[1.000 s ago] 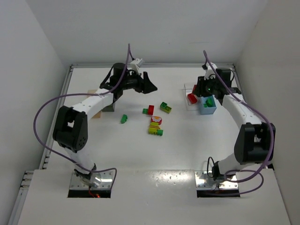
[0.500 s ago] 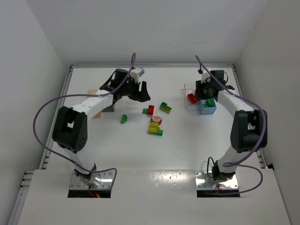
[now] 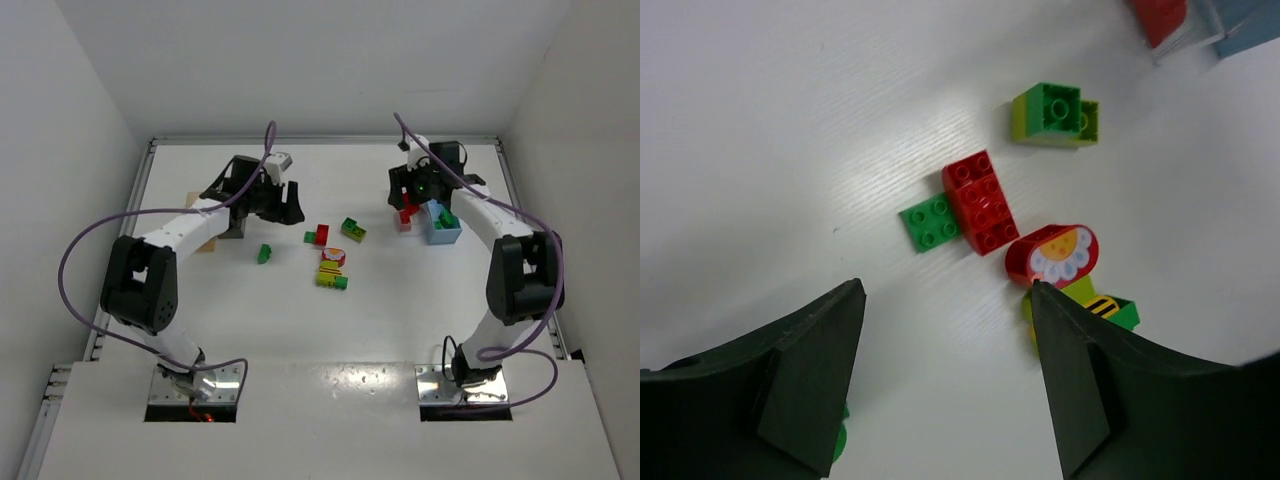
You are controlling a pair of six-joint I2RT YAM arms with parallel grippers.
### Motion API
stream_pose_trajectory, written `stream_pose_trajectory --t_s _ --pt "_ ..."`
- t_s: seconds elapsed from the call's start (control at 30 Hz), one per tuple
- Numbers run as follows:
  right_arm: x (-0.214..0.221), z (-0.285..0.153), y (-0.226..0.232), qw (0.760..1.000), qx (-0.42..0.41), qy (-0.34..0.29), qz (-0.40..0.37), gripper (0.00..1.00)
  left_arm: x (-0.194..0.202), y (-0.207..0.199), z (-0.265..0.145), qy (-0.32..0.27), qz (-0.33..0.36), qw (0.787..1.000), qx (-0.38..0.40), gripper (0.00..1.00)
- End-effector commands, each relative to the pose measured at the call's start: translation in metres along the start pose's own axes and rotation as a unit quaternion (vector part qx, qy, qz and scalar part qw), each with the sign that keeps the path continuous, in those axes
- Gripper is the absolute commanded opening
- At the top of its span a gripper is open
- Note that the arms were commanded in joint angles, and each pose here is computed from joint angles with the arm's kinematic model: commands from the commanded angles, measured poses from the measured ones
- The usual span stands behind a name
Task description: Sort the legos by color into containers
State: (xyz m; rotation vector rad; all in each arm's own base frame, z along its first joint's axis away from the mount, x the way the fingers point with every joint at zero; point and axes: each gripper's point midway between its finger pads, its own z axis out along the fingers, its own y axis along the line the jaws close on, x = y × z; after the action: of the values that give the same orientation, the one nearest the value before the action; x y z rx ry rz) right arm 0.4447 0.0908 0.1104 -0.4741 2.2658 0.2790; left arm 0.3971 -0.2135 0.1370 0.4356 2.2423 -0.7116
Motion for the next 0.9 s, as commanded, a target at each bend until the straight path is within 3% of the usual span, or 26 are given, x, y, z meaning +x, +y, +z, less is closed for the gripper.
stream_pose_trajectory --t_s 0.0,0.13,0.4,0.67,0.87 --pt "-0.048 -0.008 0.044 0.995 -0.07 -0.057 -0.045 0.7 -0.003 0.008 -0.024 -0.01 0.006 0.999 -0.038 0.72" --pt "-0.061 -0.011 0.067 0.991 -0.086 -0.071 -0.069 0.7 0.037 0.033 -0.05 0.049 0.02 0.992 -0.114 0.69" --pt "-0.062 -0.014 0.073 0.99 -0.095 -0.071 -0.072 0.7 0.081 0.068 -0.072 0.134 0.021 0.967 -0.214 0.58" --pt "-0.059 -0.018 0.073 0.991 -0.09 -0.071 -0.072 0.7 0.119 0.079 -0.051 0.204 -0.002 0.956 -0.208 0.55" --pt "-0.058 -0.023 0.069 0.991 -0.087 -0.071 -0.069 0.7 0.118 0.08 -0.032 0.21 -0.011 0.958 -0.194 0.55"
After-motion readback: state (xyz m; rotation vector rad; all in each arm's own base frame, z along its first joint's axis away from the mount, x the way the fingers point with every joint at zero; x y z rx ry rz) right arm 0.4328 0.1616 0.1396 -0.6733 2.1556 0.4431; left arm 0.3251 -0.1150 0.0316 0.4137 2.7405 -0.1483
